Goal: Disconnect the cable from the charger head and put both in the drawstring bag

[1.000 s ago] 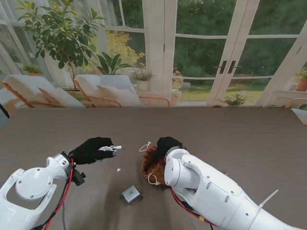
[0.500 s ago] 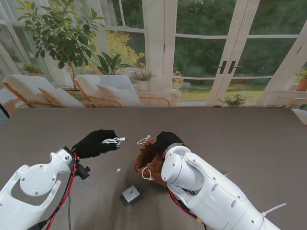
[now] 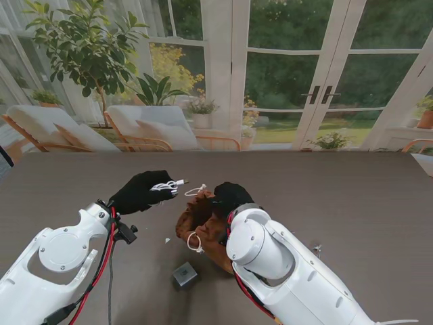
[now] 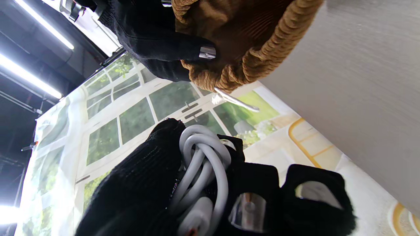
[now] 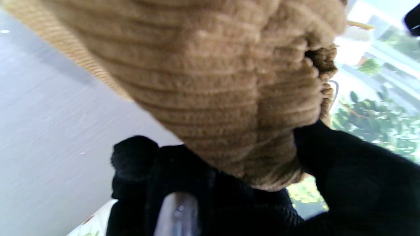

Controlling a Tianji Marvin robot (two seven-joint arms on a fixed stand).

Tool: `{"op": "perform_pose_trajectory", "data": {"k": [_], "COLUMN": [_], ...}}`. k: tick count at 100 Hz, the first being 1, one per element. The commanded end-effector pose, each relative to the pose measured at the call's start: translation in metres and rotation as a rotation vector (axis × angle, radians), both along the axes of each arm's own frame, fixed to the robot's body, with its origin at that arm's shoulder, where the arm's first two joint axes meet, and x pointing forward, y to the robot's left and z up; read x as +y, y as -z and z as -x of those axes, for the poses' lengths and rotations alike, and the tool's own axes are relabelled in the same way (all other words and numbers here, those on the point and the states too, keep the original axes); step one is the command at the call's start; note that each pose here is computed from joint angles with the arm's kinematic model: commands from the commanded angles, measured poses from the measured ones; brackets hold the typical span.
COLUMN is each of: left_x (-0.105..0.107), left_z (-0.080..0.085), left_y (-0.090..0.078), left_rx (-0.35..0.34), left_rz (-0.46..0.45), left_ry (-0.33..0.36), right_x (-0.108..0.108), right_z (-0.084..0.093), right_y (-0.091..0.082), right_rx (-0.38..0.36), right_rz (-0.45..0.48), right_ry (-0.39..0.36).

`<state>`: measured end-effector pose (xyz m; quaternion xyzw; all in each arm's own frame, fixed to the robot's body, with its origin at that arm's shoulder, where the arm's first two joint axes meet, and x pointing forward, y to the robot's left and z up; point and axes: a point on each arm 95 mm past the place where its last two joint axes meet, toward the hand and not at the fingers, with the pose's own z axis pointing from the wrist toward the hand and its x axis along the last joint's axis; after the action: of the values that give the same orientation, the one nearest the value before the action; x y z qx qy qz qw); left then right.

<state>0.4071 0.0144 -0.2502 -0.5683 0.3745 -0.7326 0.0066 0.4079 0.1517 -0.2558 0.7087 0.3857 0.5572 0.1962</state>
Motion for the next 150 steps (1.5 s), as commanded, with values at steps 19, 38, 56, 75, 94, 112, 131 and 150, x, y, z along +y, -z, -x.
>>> {"op": "perform_pose_trajectory", "data": {"k": [19, 38, 56, 75, 94, 112, 131, 150], "left_x": [-0.012, -0.018, -0.026, -0.034, -0.037, -0.04, -0.042, -0.044], "left_z": [0.0, -0.001, -0.002, 0.001, 0.004, 0.004, 0.005, 0.003], "left_y": [-0.007, -0.012, -0.017, -0.019, -0.022, -0.024, -0.024, -0.023], "left_rx": [-0.024, -0.05, -0.063, -0.066, -0.072, -0.082, -0.093, -0.091], "left_rz": [0.04, 0.08, 0.131, 0.174, 0.185, 0.206, 0.213, 0.217], "left_ry": [0.022, 0.008, 0.003, 0.007, 0.015, 0.015, 0.013, 0.02], "right_x": [0.007, 0.011, 0.015, 0.021, 0.025, 0.027, 0.027, 0.027], "right_z": [0.006, 0.005, 0.007, 0.008, 0.006, 0.007, 0.009, 0.013], "right_y": [-0.002, -0.006, -0.01, -0.015, -0.023, -0.028, -0.032, -0.033], "right_rx": [-0.049, -0.067, -0.027, 0.004, 0.01, 0.01, 0.016, 0.039], "right_rz": [-0.121, -0.176, -0.197, -0.219, -0.249, -0.269, -0.299, -0.35], "right_ry": [-0.054, -0.052, -0.021, 0.022, 0.057, 0.067, 0.077, 0.082]}}
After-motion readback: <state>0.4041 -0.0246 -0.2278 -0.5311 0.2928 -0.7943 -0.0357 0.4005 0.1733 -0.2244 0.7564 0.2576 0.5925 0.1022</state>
